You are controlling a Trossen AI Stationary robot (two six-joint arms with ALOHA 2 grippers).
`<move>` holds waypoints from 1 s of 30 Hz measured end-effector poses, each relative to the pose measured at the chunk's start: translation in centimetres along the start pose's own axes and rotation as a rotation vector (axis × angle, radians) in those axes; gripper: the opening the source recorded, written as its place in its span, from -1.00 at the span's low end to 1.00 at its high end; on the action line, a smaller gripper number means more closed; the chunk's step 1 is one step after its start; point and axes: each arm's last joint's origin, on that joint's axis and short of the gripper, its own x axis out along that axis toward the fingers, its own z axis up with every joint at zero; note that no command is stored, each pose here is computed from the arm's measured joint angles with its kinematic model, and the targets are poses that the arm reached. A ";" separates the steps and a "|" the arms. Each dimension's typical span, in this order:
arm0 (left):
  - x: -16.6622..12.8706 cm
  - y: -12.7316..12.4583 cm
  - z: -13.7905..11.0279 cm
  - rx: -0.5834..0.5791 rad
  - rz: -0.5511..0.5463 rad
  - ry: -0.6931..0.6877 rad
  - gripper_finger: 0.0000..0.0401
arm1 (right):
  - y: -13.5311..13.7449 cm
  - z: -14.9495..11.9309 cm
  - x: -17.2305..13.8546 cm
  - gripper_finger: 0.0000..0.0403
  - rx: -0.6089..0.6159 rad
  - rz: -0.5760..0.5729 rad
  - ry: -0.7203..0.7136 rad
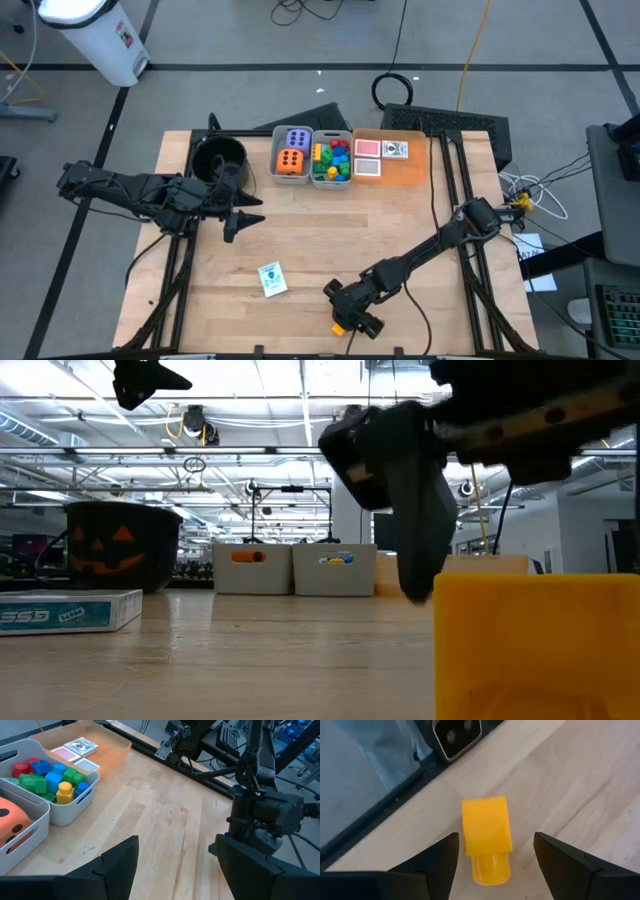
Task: Pick & Place Toys
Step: Put the yellow gamepiece into the right gray bin
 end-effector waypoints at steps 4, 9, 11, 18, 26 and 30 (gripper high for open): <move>0.0 0.0 0.0 0.000 0.001 0.001 0.33 | -0.1 -0.1 0.3 0.23 0.003 0.000 -0.002; 0.0 0.0 -0.1 0.002 0.005 0.007 0.33 | 0.0 -0.1 0.4 0.20 -0.014 0.001 0.000; 0.0 0.0 -0.1 0.001 0.005 0.006 0.33 | 0.0 -0.2 0.4 0.17 -0.016 0.002 0.001; 0.1 0.4 0.1 -0.007 0.024 -0.004 0.33 | 0.1 -0.1 0.4 0.00 -0.025 0.046 -0.007; 0.1 0.5 0.2 -0.011 0.033 -0.008 0.33 | 0.1 -0.2 0.4 -0.26 -0.023 0.050 -0.002; 0.1 0.5 0.2 -0.011 0.033 -0.009 0.33 | 0.1 -0.2 0.4 -0.33 -0.023 0.047 -0.001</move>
